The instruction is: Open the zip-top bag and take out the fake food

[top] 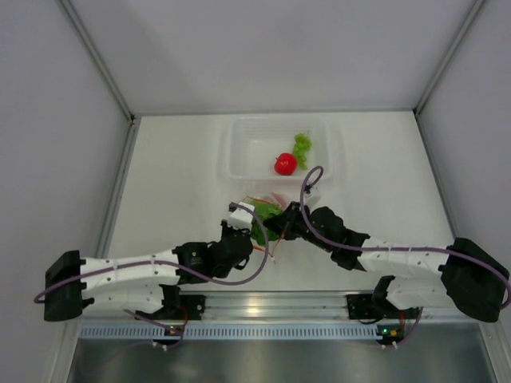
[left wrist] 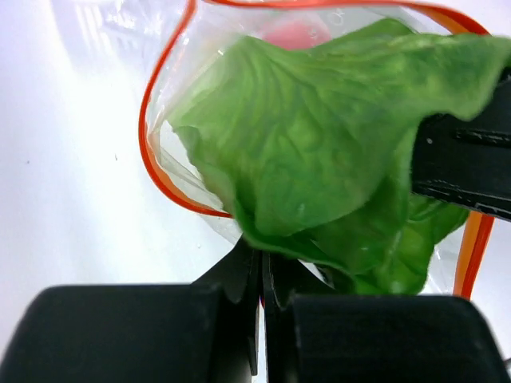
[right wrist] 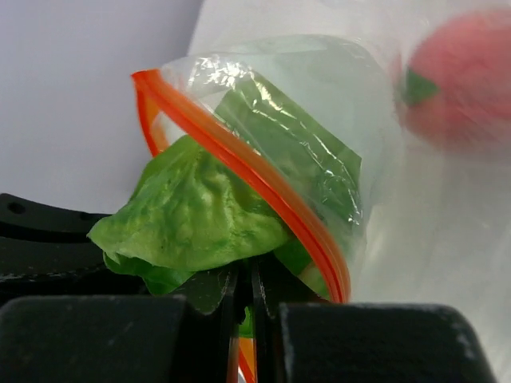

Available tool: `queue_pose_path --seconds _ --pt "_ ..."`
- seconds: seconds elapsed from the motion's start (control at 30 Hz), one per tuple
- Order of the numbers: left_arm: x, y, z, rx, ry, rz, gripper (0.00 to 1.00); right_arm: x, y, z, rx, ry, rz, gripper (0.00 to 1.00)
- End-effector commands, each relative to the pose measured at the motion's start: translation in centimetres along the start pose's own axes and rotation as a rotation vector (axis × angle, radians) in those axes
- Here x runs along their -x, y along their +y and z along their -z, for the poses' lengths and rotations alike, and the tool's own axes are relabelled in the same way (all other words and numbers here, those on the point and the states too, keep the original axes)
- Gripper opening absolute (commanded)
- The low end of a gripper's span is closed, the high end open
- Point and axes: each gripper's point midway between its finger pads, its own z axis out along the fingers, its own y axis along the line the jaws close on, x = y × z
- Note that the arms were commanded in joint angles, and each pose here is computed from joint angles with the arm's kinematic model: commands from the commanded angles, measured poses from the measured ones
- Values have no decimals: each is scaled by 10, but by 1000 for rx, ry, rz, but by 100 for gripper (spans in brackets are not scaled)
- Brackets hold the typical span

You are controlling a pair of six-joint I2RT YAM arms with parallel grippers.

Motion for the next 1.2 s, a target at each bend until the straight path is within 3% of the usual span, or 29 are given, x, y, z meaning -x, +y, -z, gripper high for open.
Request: queue_pose_path --seconds 0.0,0.17,0.47,0.57,0.77,0.97,1.17 --pt "-5 -7 -8 43 42 -42 0 -15 -31 10 -72 33 -41 0" --pt "-11 -27 -16 23 80 -77 0 -18 -72 26 -176 5 -52 0" --pt "-25 -43 -27 -1 138 -116 0 -19 -84 39 -185 -7 -14 6" --pt "-32 -50 -30 -16 166 -134 0 -18 -79 41 -157 5 30 20" --pt "-32 -56 -33 -21 172 -131 0 -13 -82 49 -184 2 90 30" --pt "-29 -60 -35 -20 170 -127 0 -15 -77 61 -168 36 146 52" --pt "-31 -63 -39 -10 176 -122 0 -15 -61 79 -91 70 214 57"
